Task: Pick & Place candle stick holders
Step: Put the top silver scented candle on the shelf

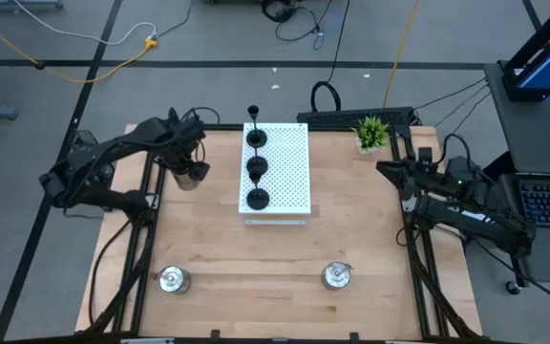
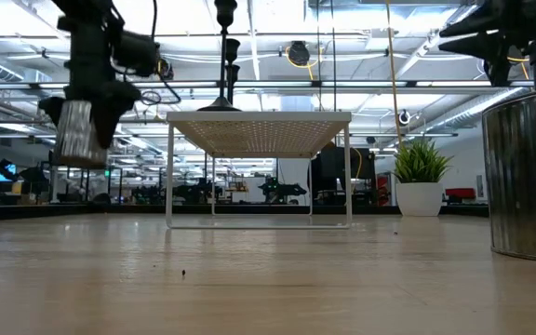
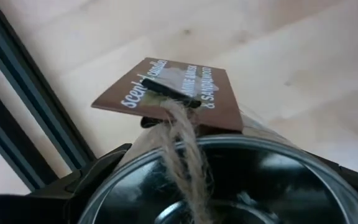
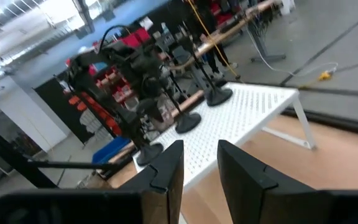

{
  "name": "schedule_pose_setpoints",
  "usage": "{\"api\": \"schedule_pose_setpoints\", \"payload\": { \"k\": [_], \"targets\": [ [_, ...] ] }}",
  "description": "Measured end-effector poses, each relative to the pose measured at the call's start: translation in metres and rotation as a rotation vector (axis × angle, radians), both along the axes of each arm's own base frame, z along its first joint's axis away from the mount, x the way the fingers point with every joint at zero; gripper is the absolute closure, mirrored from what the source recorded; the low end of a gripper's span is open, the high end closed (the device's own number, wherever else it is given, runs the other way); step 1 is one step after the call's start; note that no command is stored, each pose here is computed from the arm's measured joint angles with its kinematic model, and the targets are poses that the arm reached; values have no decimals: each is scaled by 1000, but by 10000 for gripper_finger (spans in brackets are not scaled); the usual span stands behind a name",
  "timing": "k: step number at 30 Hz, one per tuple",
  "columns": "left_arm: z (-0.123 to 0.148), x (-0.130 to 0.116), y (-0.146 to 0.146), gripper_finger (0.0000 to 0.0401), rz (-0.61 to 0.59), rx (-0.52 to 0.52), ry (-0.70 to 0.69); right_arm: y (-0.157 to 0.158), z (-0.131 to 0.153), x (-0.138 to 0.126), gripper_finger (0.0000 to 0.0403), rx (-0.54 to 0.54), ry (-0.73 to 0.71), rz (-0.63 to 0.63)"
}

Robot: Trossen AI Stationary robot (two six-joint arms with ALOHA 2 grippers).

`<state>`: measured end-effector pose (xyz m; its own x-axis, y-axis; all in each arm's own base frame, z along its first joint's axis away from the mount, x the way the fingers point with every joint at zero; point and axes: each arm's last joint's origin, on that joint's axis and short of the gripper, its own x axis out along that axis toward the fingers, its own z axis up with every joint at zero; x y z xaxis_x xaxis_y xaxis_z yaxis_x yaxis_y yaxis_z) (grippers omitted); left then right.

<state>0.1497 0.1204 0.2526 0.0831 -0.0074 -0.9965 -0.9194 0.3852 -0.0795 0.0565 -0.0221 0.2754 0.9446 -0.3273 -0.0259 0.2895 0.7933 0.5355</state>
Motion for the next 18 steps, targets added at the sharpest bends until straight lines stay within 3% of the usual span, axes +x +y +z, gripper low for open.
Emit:
{"api": "schedule_pose_setpoints", "payload": {
  "k": [13,18],
  "targets": [
    [57,21,-53,45,-59,-24,-60,1,19,-1,314,-213,-138,-14],
    [71,26,-77,45,-53,-65,-67,0,20,-2,314,-236,-139,-41]
  ]
}}
